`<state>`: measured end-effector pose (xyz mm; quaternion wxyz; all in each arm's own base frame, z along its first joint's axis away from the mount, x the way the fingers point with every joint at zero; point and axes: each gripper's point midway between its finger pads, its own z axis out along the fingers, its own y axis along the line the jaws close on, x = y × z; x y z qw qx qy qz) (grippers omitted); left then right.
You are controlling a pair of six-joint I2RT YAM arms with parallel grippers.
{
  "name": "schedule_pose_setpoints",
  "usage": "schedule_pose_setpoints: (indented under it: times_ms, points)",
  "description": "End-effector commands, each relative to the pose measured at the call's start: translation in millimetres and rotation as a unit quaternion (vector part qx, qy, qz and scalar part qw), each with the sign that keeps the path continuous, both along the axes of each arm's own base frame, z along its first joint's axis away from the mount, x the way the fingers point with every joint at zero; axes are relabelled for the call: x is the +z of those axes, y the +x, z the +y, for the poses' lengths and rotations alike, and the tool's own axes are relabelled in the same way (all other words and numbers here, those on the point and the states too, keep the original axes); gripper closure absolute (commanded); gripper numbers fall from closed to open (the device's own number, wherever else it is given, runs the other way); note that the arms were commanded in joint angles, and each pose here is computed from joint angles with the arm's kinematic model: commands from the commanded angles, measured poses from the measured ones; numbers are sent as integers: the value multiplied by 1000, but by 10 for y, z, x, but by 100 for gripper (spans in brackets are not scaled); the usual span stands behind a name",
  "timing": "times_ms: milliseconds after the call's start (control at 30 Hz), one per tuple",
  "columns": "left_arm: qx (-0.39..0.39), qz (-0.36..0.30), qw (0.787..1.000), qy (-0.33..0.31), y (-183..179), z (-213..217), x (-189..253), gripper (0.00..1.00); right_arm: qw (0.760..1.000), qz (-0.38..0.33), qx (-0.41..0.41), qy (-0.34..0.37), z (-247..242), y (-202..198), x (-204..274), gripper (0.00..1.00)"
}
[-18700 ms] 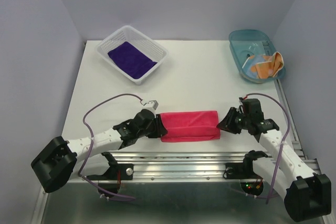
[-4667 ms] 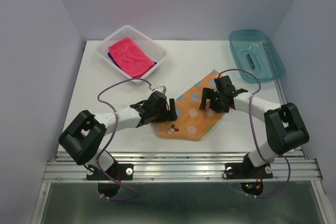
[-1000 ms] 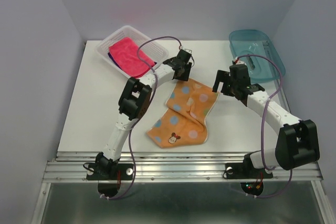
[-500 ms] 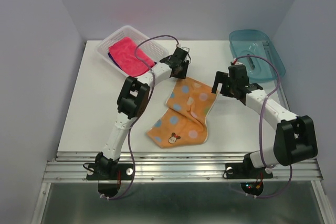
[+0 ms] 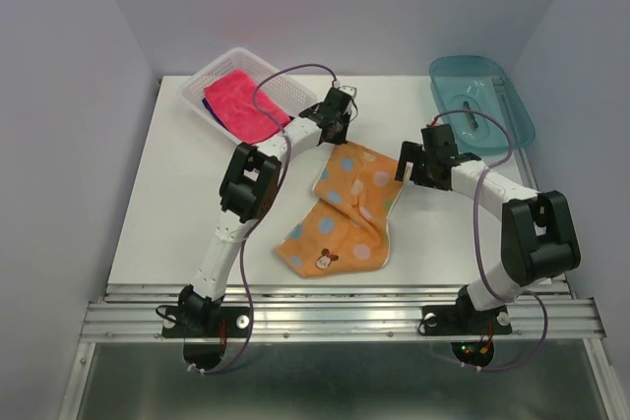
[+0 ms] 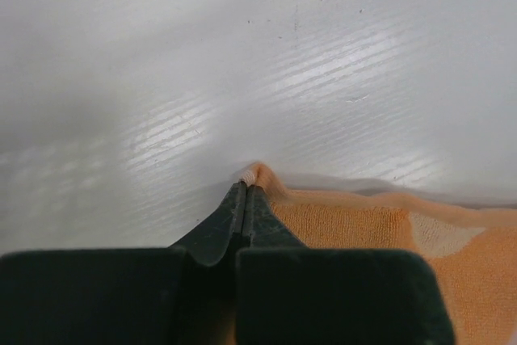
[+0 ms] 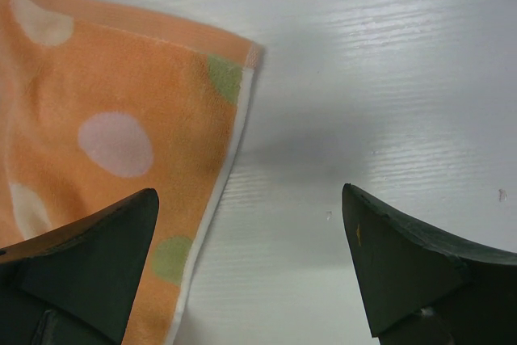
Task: Fold and stack the towels
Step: Flatten out the crumpled towel
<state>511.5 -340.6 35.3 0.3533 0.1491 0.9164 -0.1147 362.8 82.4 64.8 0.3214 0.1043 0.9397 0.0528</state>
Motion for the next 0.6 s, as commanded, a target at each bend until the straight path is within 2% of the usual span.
schedule_pose_setpoints:
  times_ms: [0,267,467,567]
  points:
    - [13,-2,999,31,-37,66,-110,100,998,-50,-25,-25,-128,394,243,0]
    - [30,-33,999,9,-108,153,47,100,999,-26,-17,-42,-109,669,9,1]
    - [35,-39,999,7,-98,163,95,100,998,-21,-13,-51,-91,846,-56,16]
    - [34,-42,999,3,-111,158,120,100,998,-12,-13,-54,-91,860,-154,28]
